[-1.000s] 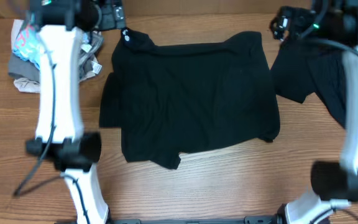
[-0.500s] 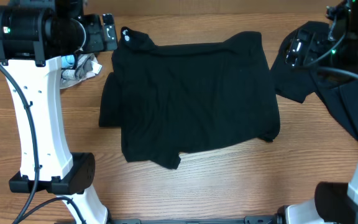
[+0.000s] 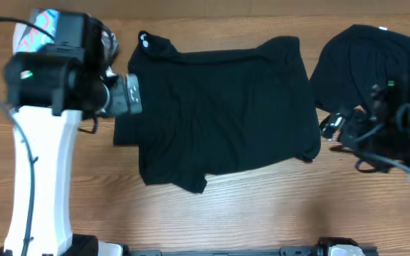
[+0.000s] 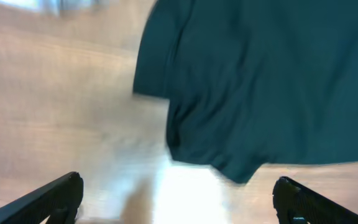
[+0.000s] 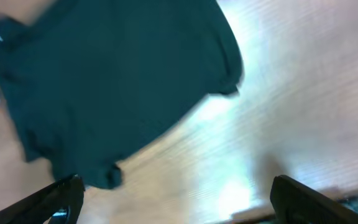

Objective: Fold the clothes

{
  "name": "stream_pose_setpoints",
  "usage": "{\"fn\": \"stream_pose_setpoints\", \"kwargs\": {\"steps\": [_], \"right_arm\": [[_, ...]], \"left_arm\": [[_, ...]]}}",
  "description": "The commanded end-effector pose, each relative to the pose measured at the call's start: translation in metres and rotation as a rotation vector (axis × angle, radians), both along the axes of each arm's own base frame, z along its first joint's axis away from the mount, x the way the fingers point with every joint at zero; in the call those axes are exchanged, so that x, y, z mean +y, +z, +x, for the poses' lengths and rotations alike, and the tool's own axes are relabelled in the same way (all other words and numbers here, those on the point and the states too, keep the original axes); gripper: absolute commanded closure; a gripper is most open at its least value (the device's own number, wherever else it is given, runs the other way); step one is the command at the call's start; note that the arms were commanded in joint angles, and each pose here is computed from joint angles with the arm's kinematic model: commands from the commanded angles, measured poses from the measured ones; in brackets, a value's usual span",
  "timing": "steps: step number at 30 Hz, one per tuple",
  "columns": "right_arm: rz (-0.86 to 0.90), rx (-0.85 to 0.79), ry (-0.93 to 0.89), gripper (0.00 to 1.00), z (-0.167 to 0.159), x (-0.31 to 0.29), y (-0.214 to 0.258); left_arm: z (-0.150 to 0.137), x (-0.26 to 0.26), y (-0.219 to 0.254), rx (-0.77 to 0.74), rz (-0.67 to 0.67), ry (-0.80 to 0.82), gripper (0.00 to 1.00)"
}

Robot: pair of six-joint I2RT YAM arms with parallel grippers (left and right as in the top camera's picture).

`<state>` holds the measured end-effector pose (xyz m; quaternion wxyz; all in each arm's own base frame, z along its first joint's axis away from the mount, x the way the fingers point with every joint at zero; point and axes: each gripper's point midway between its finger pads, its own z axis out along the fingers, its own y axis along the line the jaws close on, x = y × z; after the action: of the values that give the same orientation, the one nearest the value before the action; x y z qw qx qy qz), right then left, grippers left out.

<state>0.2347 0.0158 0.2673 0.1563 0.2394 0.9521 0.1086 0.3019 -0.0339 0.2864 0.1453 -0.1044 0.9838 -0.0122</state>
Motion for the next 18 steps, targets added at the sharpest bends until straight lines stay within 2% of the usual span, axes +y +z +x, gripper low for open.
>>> {"fn": "stream_pose_setpoints", "kwargs": {"steps": [1,5,9,13,14,18], "right_arm": [[0.040,0.048,0.011,0.00,0.008,0.006,-0.040],[0.062,0.072,0.044,0.00,0.017,0.011,-0.070],[0.067,0.092,0.088,0.00,0.020,0.014,-0.089],[0.062,0.085,0.103,0.01,0.022,0.014,-0.092],[0.067,0.087,0.106,0.04,0.022,0.015,-0.092],[0.095,0.080,0.181,0.12,0.021,0.034,-0.090]], "left_arm": [[-0.012,-0.003,-0.072,0.208,0.003,0.030,0.00],[-0.038,-0.022,-0.133,0.362,-0.042,-0.001,0.01],[-0.065,-0.039,-0.176,0.449,-0.018,-0.067,0.05],[-0.068,-0.053,-0.222,0.412,-0.016,-0.071,0.04],[-0.072,-0.055,-0.239,0.405,-0.033,-0.059,0.06],[-0.082,-0.054,-0.257,0.419,-0.046,-0.031,0.15]]}}
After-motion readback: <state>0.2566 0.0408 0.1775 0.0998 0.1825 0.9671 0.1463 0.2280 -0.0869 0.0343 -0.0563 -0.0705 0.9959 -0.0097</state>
